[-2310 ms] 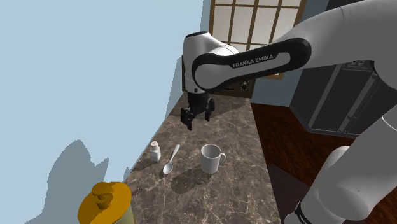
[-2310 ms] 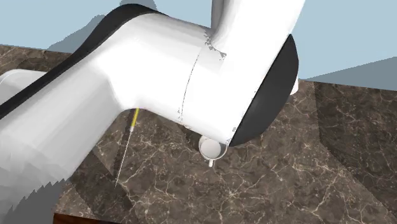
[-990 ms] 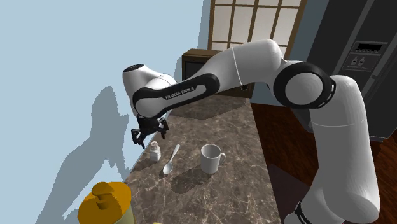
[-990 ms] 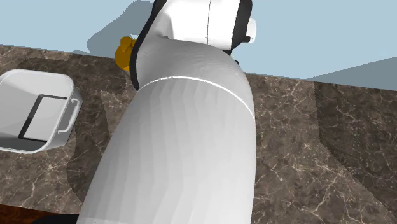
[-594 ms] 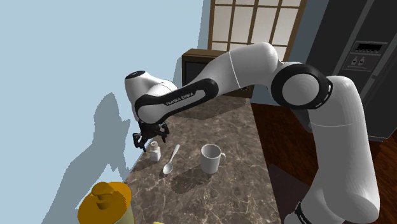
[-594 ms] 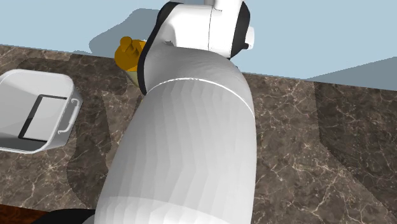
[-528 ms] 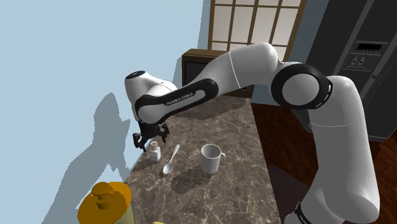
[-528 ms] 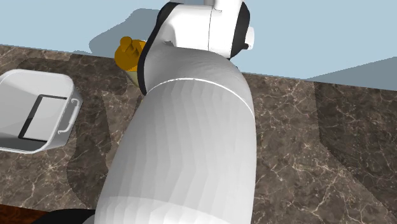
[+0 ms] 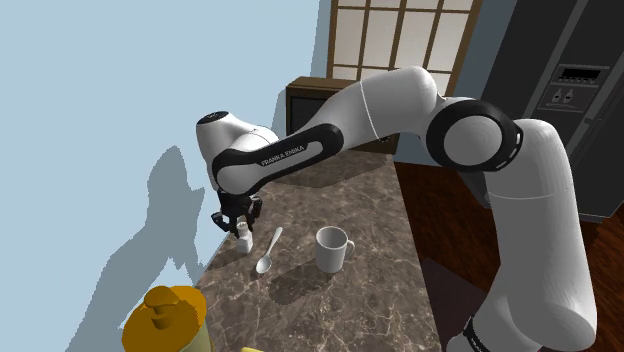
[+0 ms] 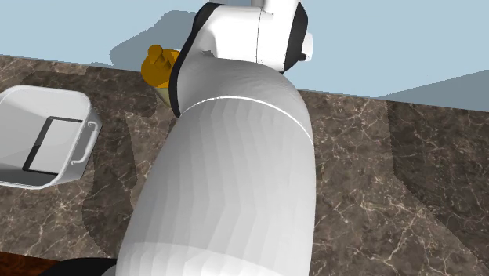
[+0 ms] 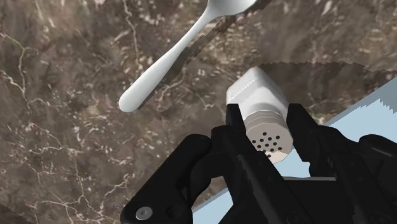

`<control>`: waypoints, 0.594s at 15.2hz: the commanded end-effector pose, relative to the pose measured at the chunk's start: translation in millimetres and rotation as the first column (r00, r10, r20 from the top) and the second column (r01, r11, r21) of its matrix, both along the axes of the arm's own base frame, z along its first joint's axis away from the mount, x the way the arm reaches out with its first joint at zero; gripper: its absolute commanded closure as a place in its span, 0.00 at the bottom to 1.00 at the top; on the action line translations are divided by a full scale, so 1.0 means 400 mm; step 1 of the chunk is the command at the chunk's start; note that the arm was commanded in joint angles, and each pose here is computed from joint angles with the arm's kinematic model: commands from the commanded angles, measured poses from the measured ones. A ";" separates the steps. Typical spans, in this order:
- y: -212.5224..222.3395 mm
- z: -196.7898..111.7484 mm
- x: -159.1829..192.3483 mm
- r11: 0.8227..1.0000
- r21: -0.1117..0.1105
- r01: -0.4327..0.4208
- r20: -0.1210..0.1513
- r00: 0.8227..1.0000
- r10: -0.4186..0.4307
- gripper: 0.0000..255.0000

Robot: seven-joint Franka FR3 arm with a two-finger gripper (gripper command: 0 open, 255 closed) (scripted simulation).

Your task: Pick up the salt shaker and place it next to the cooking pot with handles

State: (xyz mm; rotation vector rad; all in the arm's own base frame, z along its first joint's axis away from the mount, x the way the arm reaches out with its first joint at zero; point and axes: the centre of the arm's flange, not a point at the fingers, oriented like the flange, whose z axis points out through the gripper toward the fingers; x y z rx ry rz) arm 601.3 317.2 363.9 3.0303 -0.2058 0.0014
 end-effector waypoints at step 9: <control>0.000 0.038 0.000 1.000 -0.001 0.000 -0.001 1.000 0.000 1.00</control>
